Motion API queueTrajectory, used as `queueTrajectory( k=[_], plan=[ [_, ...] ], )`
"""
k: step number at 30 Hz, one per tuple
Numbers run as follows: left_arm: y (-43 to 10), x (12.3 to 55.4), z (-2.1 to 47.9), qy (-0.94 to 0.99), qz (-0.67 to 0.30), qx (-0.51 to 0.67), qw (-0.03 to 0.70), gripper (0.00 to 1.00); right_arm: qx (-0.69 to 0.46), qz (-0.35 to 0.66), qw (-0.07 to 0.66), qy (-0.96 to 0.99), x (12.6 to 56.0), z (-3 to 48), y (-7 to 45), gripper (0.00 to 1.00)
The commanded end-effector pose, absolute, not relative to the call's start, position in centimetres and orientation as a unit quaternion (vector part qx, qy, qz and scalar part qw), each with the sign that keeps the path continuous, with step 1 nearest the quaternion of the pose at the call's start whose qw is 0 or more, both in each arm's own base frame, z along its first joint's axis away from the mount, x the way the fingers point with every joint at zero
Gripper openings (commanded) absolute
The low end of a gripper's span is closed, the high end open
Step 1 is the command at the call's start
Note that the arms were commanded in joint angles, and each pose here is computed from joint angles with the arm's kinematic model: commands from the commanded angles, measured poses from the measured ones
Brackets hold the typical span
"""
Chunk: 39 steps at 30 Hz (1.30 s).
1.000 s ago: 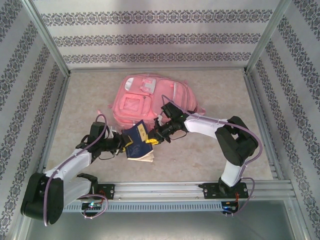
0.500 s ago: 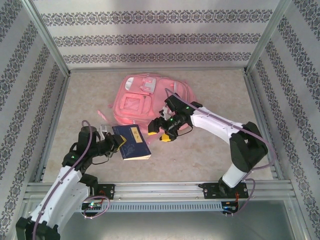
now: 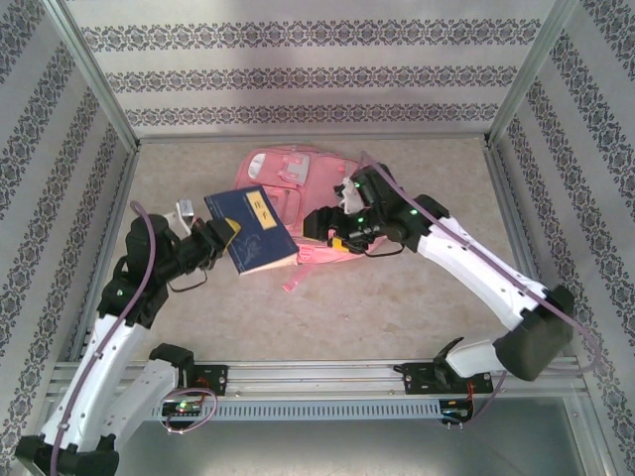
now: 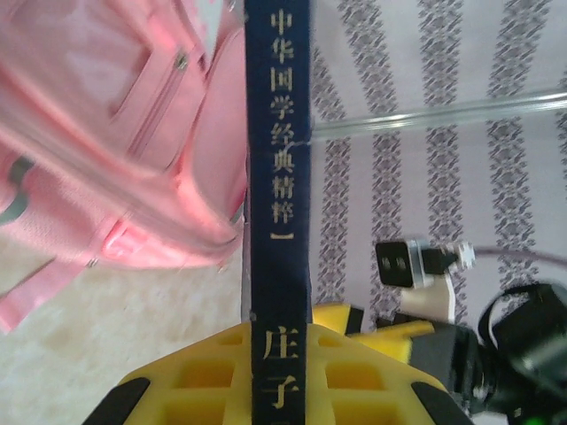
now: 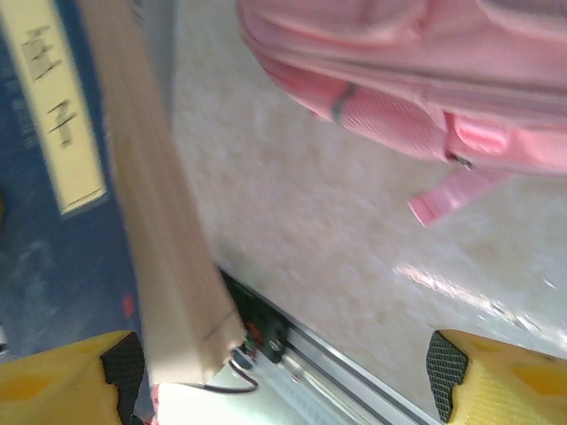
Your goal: Pack the student bag
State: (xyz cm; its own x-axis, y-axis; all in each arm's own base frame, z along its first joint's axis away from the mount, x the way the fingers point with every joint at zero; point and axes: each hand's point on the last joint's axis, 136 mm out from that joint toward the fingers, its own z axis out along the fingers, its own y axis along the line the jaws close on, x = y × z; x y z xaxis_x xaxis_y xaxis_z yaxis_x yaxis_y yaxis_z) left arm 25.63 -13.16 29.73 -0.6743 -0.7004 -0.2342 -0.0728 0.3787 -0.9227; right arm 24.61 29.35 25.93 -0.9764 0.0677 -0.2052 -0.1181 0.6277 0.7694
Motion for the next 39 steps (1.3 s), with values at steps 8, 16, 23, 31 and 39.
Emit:
queueTrajectory(
  k=[8,16,23,31,39],
  plan=[
    [-9.8,32.0,41.1,0.611,-0.53,-0.352,0.47,0.0,0.091,0.616,0.223,0.75,27.6,38.3,30.7,0.98],
    [-12.0,34.6,44.5,0.564,-0.583,-0.37,0.453,0.0,0.154,0.656,0.24,0.699,29.7,41.1,34.3,0.98],
    [-13.6,34.3,45.7,0.561,-0.594,-0.369,0.443,0.0,0.164,0.665,0.274,0.675,31.3,42.5,35.8,0.98],
    [-14.6,33.8,44.1,0.574,-0.586,-0.375,0.432,0.0,0.186,0.651,0.318,0.664,32.7,43.2,35.7,0.72],
    [-15.9,33.8,43.4,0.582,-0.582,-0.371,0.43,0.0,0.203,0.637,0.327,0.668,33.5,42.7,35.5,0.32]
  ],
)
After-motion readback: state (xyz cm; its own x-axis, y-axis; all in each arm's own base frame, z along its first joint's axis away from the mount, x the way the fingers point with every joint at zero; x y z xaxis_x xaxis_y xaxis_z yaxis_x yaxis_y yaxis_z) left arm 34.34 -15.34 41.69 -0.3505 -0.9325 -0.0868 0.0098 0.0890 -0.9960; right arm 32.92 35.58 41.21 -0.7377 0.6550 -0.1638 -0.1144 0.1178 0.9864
